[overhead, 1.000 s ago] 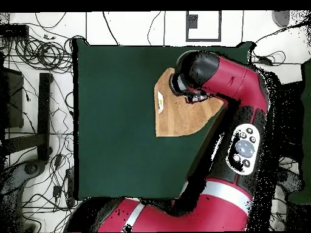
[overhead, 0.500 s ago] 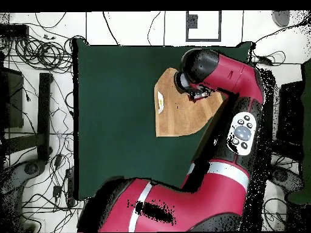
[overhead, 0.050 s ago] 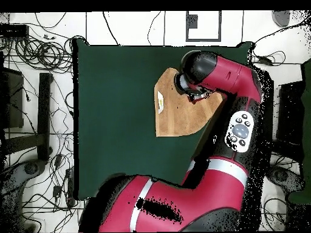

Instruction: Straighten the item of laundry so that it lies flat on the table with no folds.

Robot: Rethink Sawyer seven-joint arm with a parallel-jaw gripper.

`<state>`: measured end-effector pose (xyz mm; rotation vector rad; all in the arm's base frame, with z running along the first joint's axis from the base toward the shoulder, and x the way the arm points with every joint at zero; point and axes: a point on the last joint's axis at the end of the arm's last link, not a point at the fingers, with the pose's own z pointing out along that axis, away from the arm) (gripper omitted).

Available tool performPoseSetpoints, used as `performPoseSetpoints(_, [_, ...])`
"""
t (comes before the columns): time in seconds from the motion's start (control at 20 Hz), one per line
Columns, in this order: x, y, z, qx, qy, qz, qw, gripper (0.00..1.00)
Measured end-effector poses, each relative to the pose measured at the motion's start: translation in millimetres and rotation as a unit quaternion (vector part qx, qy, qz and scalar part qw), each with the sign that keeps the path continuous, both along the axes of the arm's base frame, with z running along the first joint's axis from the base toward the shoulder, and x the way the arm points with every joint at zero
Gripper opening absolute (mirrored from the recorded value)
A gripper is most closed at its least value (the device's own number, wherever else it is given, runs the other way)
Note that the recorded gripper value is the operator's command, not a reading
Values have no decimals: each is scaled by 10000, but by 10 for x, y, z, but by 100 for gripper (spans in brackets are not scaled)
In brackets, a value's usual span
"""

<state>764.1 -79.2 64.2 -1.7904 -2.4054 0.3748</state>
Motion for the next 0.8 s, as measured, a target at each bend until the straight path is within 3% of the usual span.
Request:
performPoseSetpoints(0.4, [-20,-3,65,-41,-68,9,10000,100])
performPoseSetpoints(0.8, [20,-86,-118,-283,-509,159,9982,100])
